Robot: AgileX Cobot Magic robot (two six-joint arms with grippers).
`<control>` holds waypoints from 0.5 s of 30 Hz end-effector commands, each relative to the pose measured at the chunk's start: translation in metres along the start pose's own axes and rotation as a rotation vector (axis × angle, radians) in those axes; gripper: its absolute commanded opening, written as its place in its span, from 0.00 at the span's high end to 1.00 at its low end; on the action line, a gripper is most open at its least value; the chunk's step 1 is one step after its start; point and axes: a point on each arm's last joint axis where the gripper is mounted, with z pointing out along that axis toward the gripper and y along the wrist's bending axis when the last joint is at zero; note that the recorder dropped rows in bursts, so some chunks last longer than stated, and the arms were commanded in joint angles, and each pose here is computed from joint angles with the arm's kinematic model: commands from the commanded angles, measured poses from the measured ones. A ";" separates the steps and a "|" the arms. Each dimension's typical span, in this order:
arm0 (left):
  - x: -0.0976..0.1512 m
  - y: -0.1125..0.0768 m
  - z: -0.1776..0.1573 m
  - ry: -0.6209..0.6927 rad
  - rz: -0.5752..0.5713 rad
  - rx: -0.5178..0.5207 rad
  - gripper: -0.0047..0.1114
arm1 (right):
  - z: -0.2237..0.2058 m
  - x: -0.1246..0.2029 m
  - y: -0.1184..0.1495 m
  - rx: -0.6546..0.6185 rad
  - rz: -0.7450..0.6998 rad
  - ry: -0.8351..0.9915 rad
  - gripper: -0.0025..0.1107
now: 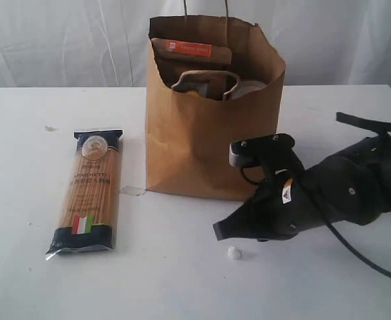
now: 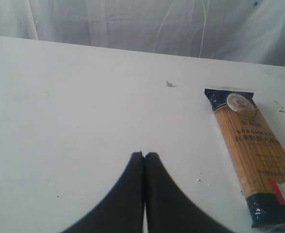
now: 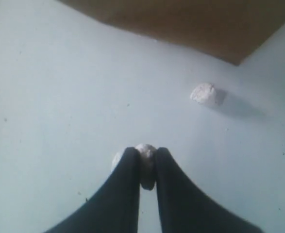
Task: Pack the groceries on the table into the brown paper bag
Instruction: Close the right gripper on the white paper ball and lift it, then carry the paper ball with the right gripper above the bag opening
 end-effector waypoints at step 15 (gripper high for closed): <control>0.001 0.000 0.000 0.002 0.002 -0.004 0.96 | -0.112 0.046 0.004 -0.090 -0.007 0.093 0.98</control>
